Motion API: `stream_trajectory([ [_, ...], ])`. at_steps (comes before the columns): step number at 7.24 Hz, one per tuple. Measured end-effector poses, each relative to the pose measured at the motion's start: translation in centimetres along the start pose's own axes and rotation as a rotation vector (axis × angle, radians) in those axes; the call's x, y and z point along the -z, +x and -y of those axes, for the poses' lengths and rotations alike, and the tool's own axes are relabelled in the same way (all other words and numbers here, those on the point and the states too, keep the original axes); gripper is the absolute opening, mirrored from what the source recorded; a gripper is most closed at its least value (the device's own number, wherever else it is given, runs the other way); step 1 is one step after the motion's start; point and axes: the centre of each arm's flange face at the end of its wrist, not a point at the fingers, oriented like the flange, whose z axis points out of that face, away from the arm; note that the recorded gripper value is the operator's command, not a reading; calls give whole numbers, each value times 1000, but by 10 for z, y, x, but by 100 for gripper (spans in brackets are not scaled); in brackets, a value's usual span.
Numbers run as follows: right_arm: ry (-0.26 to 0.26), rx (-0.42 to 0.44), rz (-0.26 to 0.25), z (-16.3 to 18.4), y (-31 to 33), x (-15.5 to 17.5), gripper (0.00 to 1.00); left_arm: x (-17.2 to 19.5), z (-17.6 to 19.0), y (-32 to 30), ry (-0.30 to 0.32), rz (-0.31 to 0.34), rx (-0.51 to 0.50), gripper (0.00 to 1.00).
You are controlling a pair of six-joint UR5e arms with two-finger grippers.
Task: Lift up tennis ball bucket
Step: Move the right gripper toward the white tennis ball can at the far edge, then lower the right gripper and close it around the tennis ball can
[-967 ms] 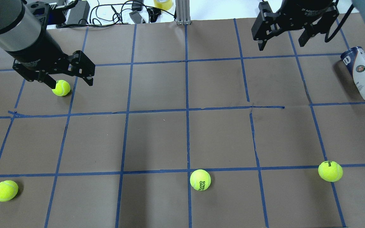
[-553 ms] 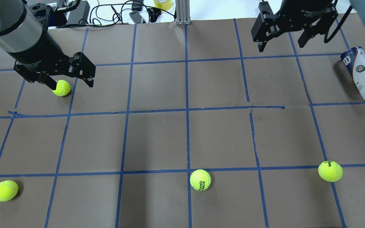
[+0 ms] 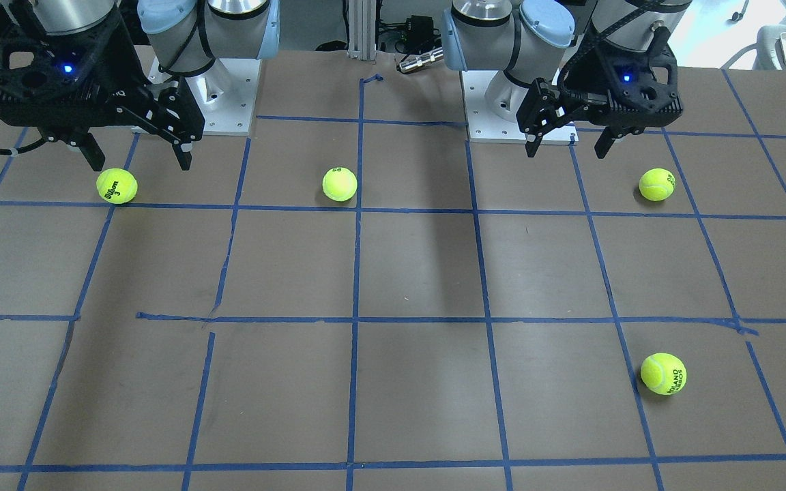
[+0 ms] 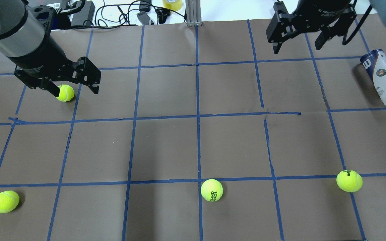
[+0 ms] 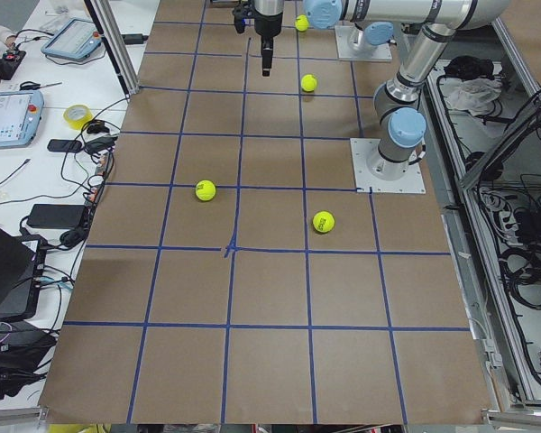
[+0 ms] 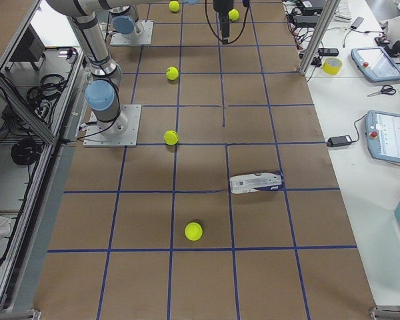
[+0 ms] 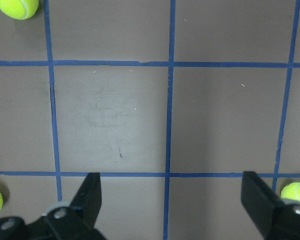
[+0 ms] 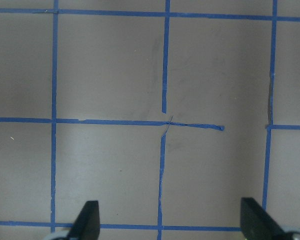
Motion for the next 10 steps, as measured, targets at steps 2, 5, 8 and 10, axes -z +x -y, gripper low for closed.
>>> stream_trajectory([
  [2,30,0,-8,13,3,-8,100,1,0,0,-2,3,0,100],
  [5,22,-156,-28,42,94,-23,100,-1,-3,0,-21,2,0,100],
  [8,-97,-234,-65,65,241,-94,100,-3,-2,0,-23,-3,0,100],
  [10,-118,-123,-64,77,330,-163,100,0,-2,1,-17,-8,3,100],
])
